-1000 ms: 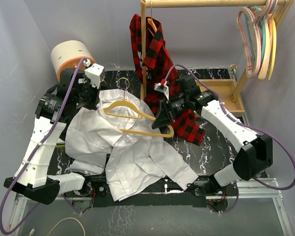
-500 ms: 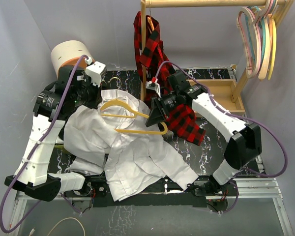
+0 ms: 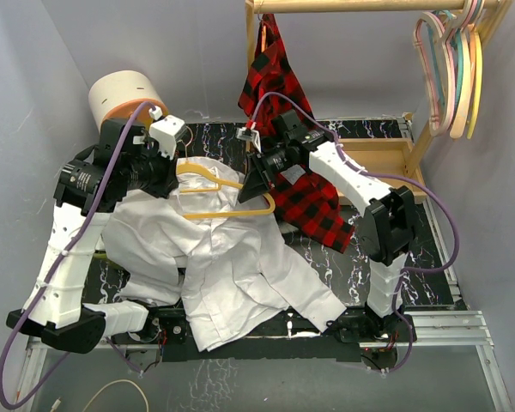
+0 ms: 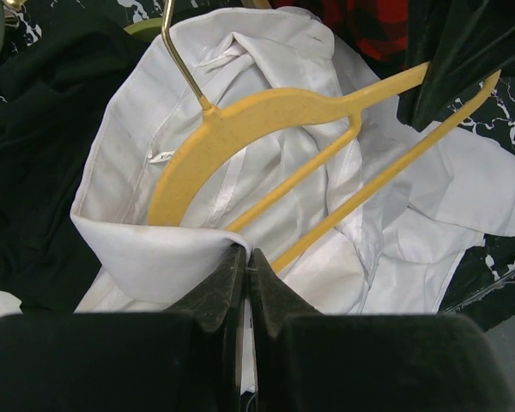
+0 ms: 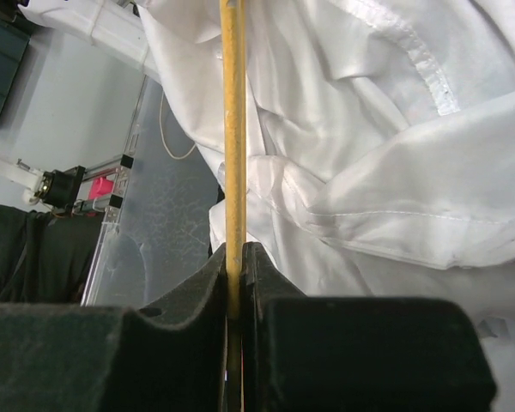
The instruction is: Place the shirt on the hanger
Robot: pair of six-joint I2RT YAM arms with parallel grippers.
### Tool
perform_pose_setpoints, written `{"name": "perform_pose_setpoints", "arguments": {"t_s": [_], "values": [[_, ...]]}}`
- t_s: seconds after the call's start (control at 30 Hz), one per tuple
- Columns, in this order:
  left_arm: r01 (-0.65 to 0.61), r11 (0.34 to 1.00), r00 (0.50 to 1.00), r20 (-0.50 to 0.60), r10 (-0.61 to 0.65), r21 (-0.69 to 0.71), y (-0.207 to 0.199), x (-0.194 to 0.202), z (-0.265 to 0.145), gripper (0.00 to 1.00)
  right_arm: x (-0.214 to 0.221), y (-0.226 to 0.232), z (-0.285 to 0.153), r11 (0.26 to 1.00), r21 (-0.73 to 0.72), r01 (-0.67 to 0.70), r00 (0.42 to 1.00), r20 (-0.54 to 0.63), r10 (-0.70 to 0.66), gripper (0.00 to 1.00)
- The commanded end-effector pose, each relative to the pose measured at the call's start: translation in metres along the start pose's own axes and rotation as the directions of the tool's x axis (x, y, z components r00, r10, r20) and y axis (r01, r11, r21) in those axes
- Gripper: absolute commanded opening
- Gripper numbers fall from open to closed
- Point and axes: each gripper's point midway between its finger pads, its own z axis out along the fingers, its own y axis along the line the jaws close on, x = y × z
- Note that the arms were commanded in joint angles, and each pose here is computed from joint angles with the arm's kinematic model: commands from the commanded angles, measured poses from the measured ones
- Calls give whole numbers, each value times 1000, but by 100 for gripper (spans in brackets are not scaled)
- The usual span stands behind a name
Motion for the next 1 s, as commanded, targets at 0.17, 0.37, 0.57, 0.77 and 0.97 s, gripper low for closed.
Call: {"name": "perform_pose_setpoints", "arguments": {"t_s": [0.17,0.37,0.57,0.77,0.97], "values": [[-19,1000,996,85,17,24,-6,-26,0,0,0,17,30,996,-73,42,998,-48,-45,8],[-38,999,996,82,38,-8,2,-26,9,0,27,25,45,996,-88,24,994,-102,-33,8],[-34,979,999,-32,42,202,-40,6,1,0,21,9,45,999,5,48,993,-109,-47,8],[-41,956,986,-143,85,289,-58,42,1,0,-21,-4,45,986,112,121,991,-65,-114,8],[-73,963,989,-109,104,259,-55,40,0,0,-27,-1,44,985,124,123,991,-59,-117,8]]}}
